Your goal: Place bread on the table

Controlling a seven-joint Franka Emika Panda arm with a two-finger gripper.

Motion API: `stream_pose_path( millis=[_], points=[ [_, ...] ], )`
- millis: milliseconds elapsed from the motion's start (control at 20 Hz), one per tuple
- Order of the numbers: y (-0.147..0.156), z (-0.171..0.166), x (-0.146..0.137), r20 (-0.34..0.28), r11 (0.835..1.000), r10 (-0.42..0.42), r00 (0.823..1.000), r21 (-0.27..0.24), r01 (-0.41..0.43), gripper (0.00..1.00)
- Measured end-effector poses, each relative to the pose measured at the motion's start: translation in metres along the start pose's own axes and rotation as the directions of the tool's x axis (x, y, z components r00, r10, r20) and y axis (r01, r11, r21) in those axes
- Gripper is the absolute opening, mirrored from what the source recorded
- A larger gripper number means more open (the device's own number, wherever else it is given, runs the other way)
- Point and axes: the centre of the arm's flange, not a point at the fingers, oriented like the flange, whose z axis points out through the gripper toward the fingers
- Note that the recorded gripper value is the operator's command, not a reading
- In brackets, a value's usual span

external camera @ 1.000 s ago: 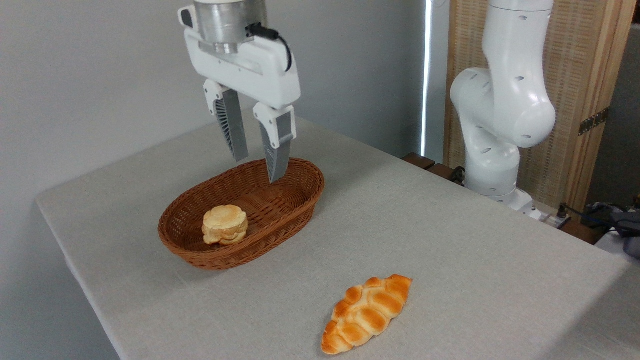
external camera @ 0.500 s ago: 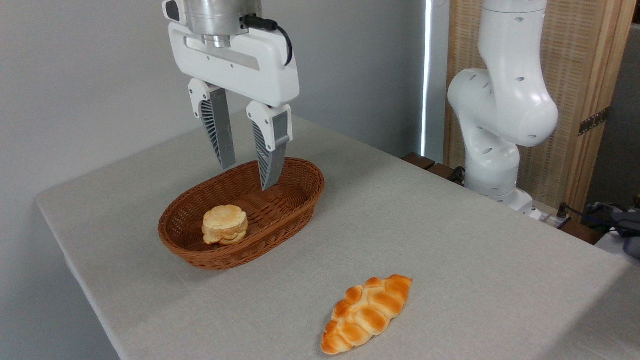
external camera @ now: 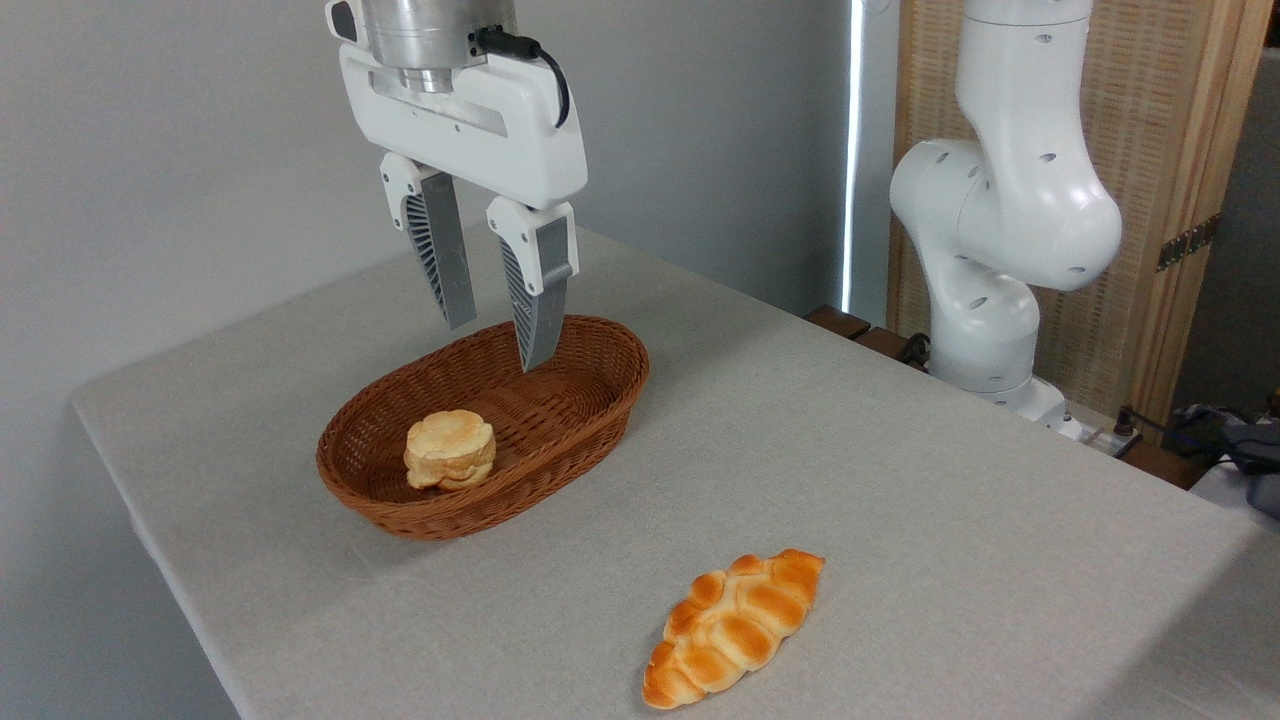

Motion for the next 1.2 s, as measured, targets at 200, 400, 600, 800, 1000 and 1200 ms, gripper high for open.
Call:
stream_pose_path(
  millis=[200,400,600,800,1000,1200],
  points=[
    [0.005,0.001,0.003,0.002,1.000,0.011,1.000,0.001,-0.011,1.00],
    [0.005,0.001,0.003,0.007,1.000,0.009,1.000,0.001,-0.009,1.00],
    [0.004,0.001,0.002,0.007,1.000,0.008,1.000,0.001,-0.008,1.00],
    [0.003,0.002,-0.001,0.034,1.000,0.026,0.999,0.006,-0.026,1.00],
    [0.005,0.005,-0.007,0.080,0.991,0.131,0.988,-0.022,-0.130,1.00],
    [0.005,0.005,-0.007,0.081,0.989,0.144,0.986,-0.024,-0.143,1.00]
  ],
)
